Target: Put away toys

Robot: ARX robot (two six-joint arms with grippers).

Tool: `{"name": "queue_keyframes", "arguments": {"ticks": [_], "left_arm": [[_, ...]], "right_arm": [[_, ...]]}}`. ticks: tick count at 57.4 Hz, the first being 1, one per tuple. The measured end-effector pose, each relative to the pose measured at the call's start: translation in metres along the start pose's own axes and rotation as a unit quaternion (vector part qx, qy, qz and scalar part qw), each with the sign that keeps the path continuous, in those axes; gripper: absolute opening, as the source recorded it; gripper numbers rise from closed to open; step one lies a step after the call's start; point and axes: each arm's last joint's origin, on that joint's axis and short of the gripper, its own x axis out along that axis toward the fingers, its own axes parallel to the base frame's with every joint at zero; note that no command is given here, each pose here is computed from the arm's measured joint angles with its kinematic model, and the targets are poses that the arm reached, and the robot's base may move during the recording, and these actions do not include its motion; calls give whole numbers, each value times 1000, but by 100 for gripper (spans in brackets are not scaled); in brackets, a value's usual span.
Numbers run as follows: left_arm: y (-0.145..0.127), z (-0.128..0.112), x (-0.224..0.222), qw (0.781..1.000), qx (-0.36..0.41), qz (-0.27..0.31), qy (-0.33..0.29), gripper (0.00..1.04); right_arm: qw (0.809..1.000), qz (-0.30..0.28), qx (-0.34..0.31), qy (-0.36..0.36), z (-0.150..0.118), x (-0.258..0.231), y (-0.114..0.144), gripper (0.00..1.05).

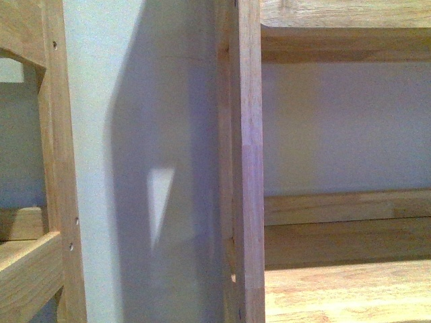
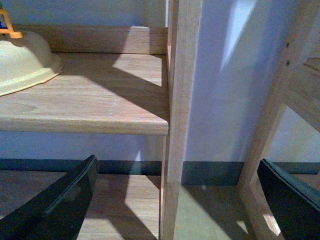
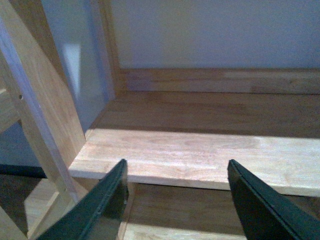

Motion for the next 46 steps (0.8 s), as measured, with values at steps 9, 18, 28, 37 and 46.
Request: {"name": "queue_keyframes", "arguments": {"ticks": [9,18,28,37,46], "left_arm": [[0,0,0,1000,0,0,0,99],[0,0,0,1000,0,0,0,99],[0,0,0,1000,0,0,0,99],[0,0,0,1000,0,0,0,99],[0,0,0,1000,0,0,0,99]], "right_arm": [[1000,-9,-7,-10,-20,-5,8,37],[1000,5,-11,-6,-43,-7,12,14],[1000,4,-11,-4,-65,-9,12,16],[1000,4,-11,-2,-78,-18,11,16],[1000,4,-11,-5,-86,-20,11,16]]}}
